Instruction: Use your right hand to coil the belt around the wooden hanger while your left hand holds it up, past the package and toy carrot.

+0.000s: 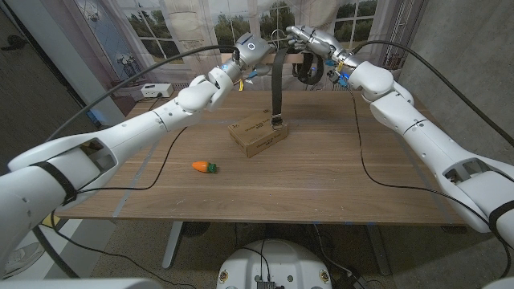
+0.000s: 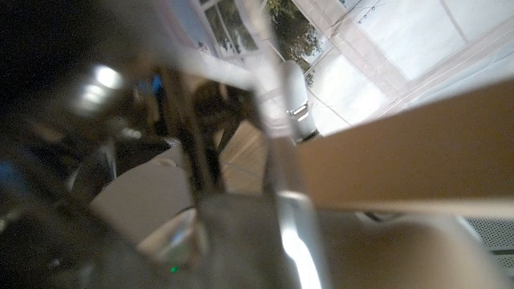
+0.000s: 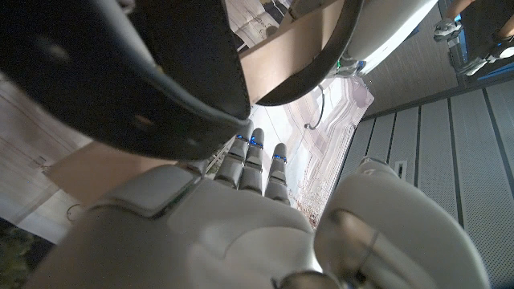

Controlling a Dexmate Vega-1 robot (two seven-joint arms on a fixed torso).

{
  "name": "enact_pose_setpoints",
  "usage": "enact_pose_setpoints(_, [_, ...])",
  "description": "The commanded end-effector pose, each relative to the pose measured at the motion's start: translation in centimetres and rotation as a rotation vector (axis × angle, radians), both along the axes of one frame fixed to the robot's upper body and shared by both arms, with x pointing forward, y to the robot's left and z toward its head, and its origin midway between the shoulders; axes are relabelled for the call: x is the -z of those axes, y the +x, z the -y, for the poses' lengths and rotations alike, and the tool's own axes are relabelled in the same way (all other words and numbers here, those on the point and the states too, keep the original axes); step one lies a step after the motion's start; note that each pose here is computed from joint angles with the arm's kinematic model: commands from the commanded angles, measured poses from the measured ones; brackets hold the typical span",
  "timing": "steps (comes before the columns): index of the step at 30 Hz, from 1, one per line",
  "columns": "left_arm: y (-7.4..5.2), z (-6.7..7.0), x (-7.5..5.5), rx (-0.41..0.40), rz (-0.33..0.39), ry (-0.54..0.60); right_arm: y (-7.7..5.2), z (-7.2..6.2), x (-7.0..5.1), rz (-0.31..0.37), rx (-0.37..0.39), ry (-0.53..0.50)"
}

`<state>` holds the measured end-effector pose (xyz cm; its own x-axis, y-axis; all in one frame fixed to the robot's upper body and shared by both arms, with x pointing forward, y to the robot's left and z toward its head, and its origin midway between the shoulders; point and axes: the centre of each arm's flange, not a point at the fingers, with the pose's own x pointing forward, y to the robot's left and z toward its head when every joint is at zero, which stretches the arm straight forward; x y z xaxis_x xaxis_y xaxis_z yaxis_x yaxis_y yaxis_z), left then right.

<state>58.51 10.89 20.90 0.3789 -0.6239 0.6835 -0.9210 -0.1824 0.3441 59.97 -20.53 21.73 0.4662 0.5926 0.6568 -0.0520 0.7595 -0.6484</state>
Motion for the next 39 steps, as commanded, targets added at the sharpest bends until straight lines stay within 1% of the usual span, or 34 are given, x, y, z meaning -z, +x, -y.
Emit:
enact_pose_setpoints(1, [0.1,-0.3,0.1,0.012,-0.012,0.004,0.6,2.4,-0.4,-0.007,-0.045,0.141])
enact_pose_setpoints(3, [0.1,-0.2,0.1,0.019,-0.013,0.009,0.7,3.0,-0.4,-0.004,-0.037,0.166])
enact_pose_setpoints(7, [0.1,-0.2,0.1,0.031,-0.02,0.007,0.7,3.5,-0.4,0.006,-0.033,0.19])
enact_pose_setpoints(10, [0.0,-0.3,-0.2,0.047,-0.054,-0.016,0.4,4.2,-0.3,0.037,-0.015,0.232])
enact_pose_setpoints(15, [-0.1,-0.6,-0.3,0.061,-0.075,-0.035,-0.1,5.0,-0.5,0.068,0.004,0.269])
enact_pose_setpoints(18, [-0.2,-0.7,-0.4,0.078,-0.103,-0.057,-0.4,5.6,-0.8,0.07,0.015,0.276])
enact_pose_setpoints(25, [-0.6,-1.4,-0.4,0.088,-0.157,-0.106,-0.6,6.9,-0.6,0.083,0.038,0.33])
enact_pose_setpoints(29, [-0.8,-1.8,-0.5,0.079,-0.229,-0.151,-0.6,7.4,-0.5,0.086,0.047,0.36])
enact_pose_setpoints(32, [-0.8,-2.2,-0.5,0.06,-0.305,-0.188,-0.8,7.7,-0.3,0.095,0.059,0.368])
enact_pose_setpoints(35, [-0.9,-2.6,-0.4,0.034,-0.379,-0.223,-1.1,7.8,-0.2,0.105,0.059,0.377])
enact_pose_setpoints(37, [-0.8,-2.9,-0.3,0.012,-0.44,-0.251,-1.3,7.8,-0.1,0.116,0.061,0.382])
enact_pose_setpoints(39, [-0.7,-3.3,-0.1,0.002,-0.483,-0.275,-1.5,7.6,0.0,0.122,0.061,0.376])
